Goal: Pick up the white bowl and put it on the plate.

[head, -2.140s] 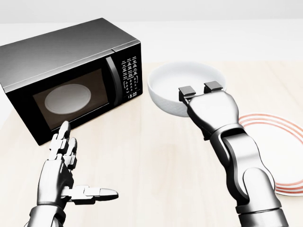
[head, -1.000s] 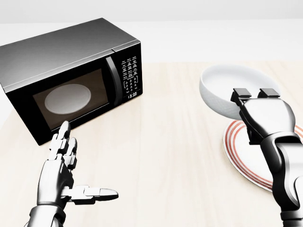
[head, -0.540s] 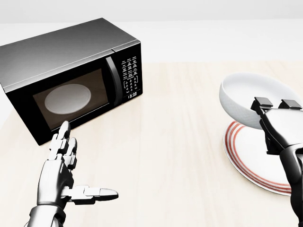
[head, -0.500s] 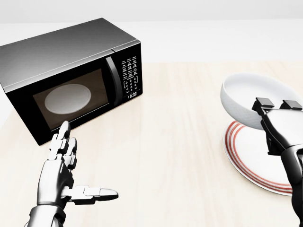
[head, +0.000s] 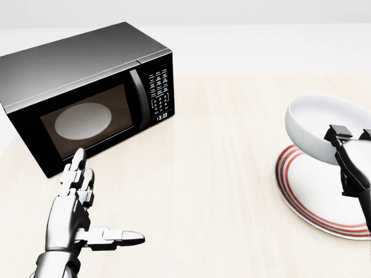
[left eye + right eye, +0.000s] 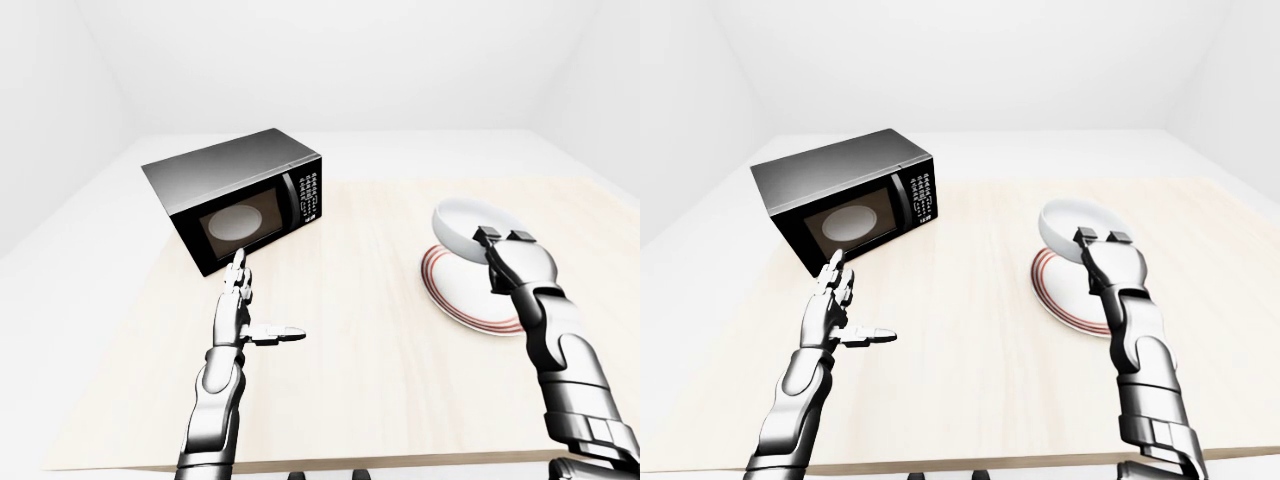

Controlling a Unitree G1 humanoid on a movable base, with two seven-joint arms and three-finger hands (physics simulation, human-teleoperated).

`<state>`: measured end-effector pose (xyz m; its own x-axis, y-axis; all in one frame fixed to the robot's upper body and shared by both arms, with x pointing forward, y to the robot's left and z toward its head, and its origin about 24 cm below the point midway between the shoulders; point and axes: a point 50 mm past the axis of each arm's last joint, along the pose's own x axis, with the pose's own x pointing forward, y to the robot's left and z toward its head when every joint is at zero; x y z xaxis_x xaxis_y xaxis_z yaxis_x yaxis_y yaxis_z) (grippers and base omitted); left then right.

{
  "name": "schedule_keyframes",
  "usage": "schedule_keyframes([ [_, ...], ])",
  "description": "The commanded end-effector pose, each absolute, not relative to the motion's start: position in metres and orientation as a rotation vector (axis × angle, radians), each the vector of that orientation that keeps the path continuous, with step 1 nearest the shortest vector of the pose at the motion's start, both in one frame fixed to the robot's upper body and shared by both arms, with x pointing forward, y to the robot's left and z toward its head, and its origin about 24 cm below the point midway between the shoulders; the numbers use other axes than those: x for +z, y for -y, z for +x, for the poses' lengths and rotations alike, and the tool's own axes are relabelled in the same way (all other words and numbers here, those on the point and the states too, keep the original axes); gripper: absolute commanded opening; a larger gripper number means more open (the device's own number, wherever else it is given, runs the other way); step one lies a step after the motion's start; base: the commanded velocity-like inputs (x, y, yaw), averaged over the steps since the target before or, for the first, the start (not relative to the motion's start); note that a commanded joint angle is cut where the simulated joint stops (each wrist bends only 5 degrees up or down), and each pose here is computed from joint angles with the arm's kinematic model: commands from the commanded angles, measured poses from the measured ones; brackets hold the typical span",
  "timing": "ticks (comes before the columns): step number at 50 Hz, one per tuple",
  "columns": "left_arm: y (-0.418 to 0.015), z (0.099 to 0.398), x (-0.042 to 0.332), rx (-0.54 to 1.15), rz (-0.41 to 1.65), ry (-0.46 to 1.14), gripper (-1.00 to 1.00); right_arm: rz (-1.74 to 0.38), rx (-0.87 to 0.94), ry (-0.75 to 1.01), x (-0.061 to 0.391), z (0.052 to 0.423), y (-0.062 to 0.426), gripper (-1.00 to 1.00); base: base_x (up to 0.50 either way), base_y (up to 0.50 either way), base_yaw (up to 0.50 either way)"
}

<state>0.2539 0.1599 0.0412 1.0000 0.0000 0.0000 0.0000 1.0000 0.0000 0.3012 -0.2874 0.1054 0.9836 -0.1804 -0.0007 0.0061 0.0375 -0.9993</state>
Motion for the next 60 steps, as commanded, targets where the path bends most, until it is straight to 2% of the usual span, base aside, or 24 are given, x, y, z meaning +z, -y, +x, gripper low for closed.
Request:
schedule_keyframes([
  [1,-0.16,0.254,0.041,0.0,0.0,0.0,1.0,-1.403,-0.179,-0.107,0.109,0.299,0.295,-1.0,0.0,0.0,0.0],
  [60,-0.16,0.254,0.041,0.0,0.0,0.0,1.0,-1.371,-0.234,-0.234,0.079,0.302,0.327,-1.0,0.0,0.0,0.0],
])
